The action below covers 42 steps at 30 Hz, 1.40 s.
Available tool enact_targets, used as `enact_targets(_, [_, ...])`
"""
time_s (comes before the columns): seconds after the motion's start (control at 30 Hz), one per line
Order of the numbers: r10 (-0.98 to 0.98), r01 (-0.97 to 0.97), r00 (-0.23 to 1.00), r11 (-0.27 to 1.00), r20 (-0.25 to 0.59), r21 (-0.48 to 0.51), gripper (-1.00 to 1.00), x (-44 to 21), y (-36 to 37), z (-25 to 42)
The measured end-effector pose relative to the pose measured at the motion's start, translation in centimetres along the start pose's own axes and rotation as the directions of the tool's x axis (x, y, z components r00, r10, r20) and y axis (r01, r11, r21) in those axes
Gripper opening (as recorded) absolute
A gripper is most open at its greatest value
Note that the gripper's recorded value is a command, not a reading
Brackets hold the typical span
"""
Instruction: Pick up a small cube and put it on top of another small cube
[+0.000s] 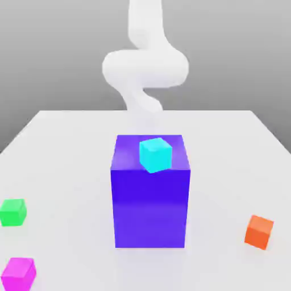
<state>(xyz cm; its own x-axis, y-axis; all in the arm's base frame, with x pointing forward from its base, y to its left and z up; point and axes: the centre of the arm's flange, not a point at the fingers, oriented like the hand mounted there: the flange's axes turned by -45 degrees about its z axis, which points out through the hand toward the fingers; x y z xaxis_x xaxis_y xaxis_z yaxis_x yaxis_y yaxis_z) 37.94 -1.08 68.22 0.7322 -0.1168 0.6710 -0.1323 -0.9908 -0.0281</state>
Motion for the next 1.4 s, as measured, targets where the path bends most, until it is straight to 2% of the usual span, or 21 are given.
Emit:
enact_targets(0.23, [0.299, -0.271, 0.946, 0.941, 0.126, -0.205, 0.00, -0.2, 4.3, 12.7])
enact_targets(0.47, [0.583, -0.490, 0.794, 0.780, 0.171, -0.389, 0.00, -3.7, 10.7, 24.3])
enact_targets(0.7, [0.826, -0.655, 0.546, 0.526, 0.141, -0.543, 0.00, -10.5, 18.3, 33.9])
enact_targets(1.0, [0.988, -0.737, 0.143, 0.144, 0.055, -0.660, 0.00, -21.5, 24.1, 43.3])
enact_targets(1.13, [0.996, -0.738, 0.086, 0.090, 0.039, -0.669, 0.00, -25.8, 24.9, 47.5])
enact_targets(1.17, [0.996, -0.737, 0.085, 0.088, 0.038, -0.670, -1.00, -26.8, 25.0, 48.5])
enact_targets(1.4, [0.996, -0.739, 0.084, 0.087, 0.037, -0.668, -1.00, -27.0, 25.0, 48.6])
